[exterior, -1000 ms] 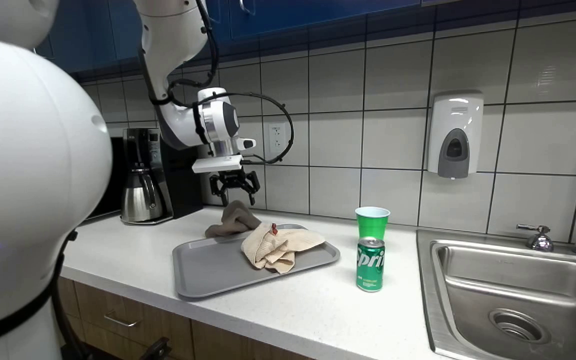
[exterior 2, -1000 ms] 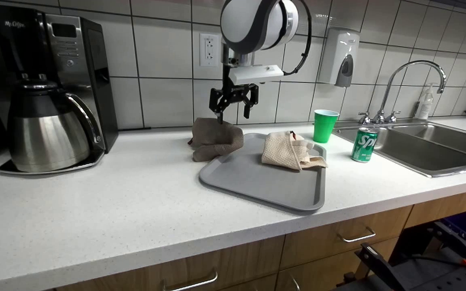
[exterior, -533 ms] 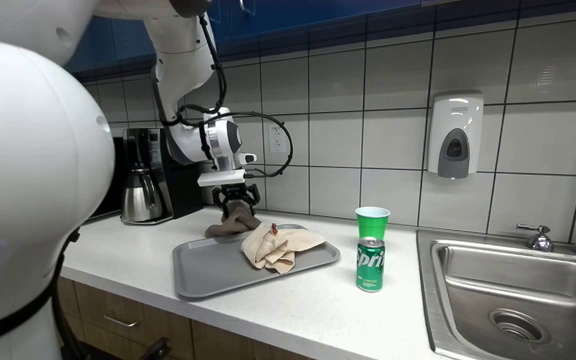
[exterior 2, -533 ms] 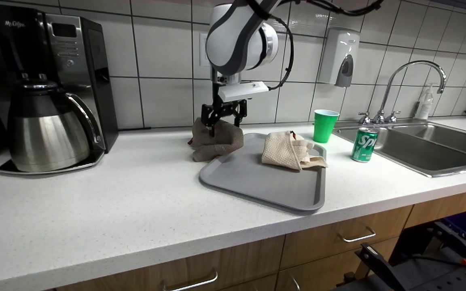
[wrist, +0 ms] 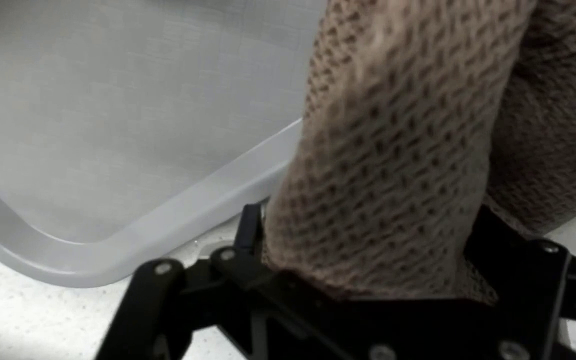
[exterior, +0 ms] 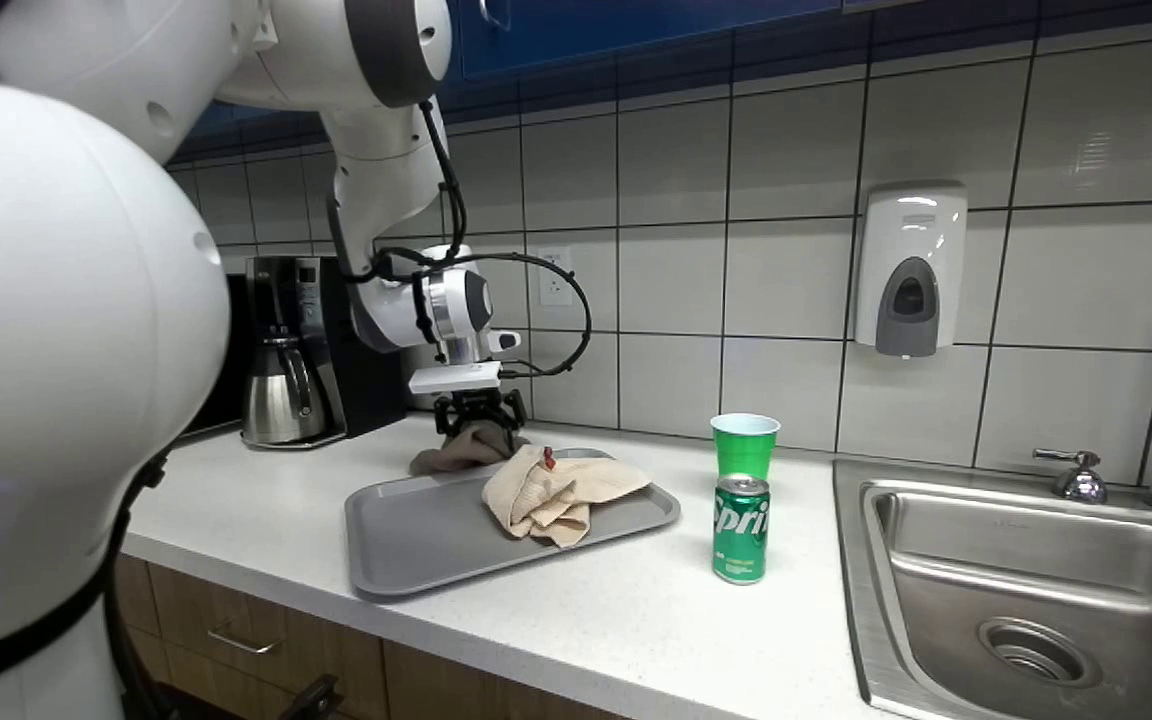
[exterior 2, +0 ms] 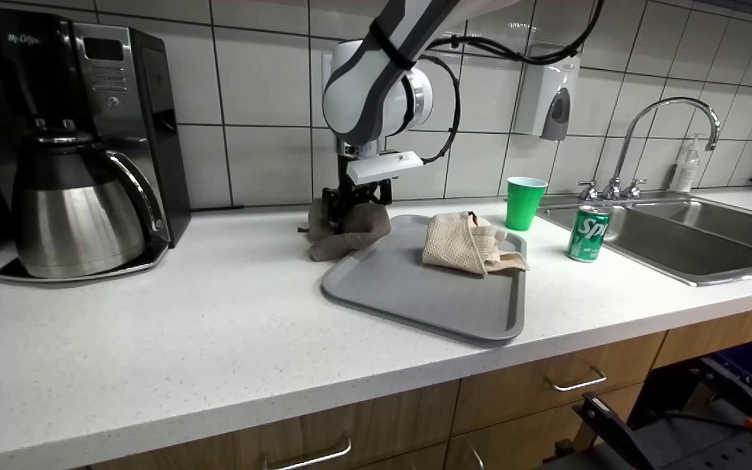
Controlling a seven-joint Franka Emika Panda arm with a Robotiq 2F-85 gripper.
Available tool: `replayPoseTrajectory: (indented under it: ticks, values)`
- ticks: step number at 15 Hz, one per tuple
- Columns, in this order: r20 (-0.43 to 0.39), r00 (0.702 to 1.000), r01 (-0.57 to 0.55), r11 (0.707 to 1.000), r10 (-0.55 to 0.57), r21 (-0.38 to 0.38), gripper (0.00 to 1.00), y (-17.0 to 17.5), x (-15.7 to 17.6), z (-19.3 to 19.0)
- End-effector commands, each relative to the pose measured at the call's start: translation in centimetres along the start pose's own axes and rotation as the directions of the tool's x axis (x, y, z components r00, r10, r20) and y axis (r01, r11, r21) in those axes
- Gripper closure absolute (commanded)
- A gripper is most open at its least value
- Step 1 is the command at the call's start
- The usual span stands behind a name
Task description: Put the white and brown towels on the tray
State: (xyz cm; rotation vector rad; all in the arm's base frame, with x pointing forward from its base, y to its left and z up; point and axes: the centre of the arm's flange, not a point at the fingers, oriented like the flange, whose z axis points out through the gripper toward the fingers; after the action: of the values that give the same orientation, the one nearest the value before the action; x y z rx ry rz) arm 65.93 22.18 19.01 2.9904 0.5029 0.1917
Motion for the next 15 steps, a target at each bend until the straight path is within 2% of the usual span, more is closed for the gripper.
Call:
replayPoseTrajectory:
  ticks: [1,10,11,15]
  values:
    - [0.017,0.999,0.03,1.0,-0.03,0.003,0.26,0.2,1.6,-0.3]
    - [0.02,0.999,0.05,0.999,-0.049,-0.011,0.95,-0.4,1.1,-1.0]
    - [0.016,0.998,0.057,0.998,-0.056,-0.02,1.0,-0.6,1.0,-1.4]
    - [-0.022,0.997,0.07,0.997,-0.071,-0.026,0.98,-1.1,0.4,-4.0]
